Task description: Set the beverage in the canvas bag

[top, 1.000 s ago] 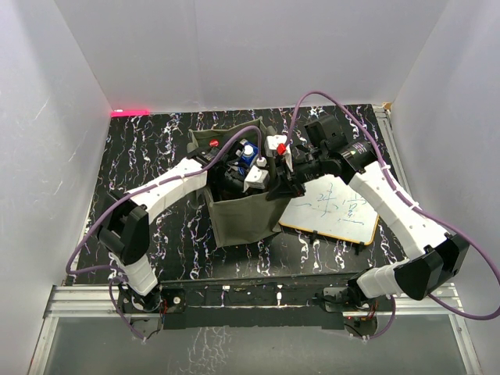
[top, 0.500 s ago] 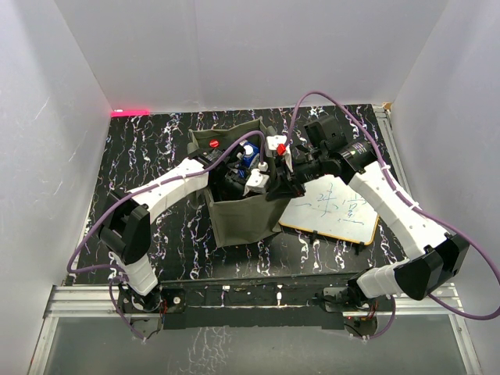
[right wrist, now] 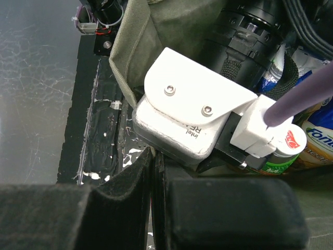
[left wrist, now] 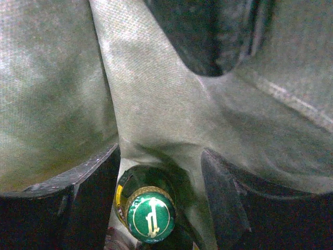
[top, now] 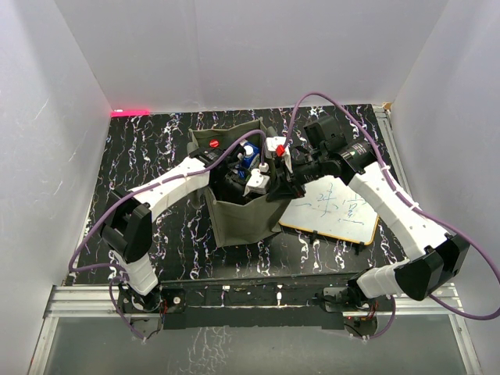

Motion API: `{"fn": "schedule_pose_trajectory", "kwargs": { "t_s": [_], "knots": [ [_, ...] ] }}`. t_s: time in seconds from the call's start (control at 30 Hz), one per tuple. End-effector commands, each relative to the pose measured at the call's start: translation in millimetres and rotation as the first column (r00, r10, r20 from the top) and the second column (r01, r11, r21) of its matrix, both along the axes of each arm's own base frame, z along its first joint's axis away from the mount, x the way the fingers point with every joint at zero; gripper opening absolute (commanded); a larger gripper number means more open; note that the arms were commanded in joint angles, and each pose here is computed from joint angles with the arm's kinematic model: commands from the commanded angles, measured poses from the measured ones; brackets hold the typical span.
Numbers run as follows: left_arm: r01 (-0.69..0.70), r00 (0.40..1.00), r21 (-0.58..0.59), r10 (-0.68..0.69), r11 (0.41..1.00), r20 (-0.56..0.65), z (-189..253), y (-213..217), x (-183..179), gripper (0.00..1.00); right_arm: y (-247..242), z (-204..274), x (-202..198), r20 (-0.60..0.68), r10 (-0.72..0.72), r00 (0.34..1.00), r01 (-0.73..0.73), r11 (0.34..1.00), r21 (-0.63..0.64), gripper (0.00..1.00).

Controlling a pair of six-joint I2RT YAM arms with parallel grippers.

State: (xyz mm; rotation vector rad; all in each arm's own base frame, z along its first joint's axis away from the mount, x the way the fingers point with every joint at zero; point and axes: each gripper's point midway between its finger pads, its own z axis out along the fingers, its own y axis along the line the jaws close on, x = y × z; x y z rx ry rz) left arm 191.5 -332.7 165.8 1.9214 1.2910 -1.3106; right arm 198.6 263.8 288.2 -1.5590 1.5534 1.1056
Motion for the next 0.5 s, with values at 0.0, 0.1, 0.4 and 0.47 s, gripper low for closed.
{"fn": "schedule_pose_trajectory", "kwargs": {
  "t_s": [0.0, 0.1, 0.4, 0.47],
  "knots": [
    [0.059, 0.996, -0.036, -0.061, 0.998, -0.067, 16.5, -3.5, -23.2, 0.65, -0.1, 20.2, -6.1, 0.067, 0.008, 0.998, -0.012, 0.998, 0.054, 0.08],
    [0.062, 0.996, -0.039, -0.064, 0.997, -0.054, 20.2, -3.4, -22.4, 0.69, -0.6, 19.9, -5.6, 0.068, 0.005, 0.998, -0.008, 0.999, 0.052, 0.08],
    [0.078, 0.997, -0.049, -0.077, 0.996, 0.02, 40.5, -1.3, -19.5, 0.82, -0.7, 17.9, -5.4, 0.067, 0.005, 0.998, -0.008, 0.999, 0.047, 0.08],
    [0.083, 0.996, -0.049, -0.08, 0.995, 0.046, 46.4, 0.6, -19.1, 0.83, -0.9, 17.7, -5.4, 0.068, 0.005, 0.998, -0.008, 0.999, 0.046, 0.08]
  ]
}}
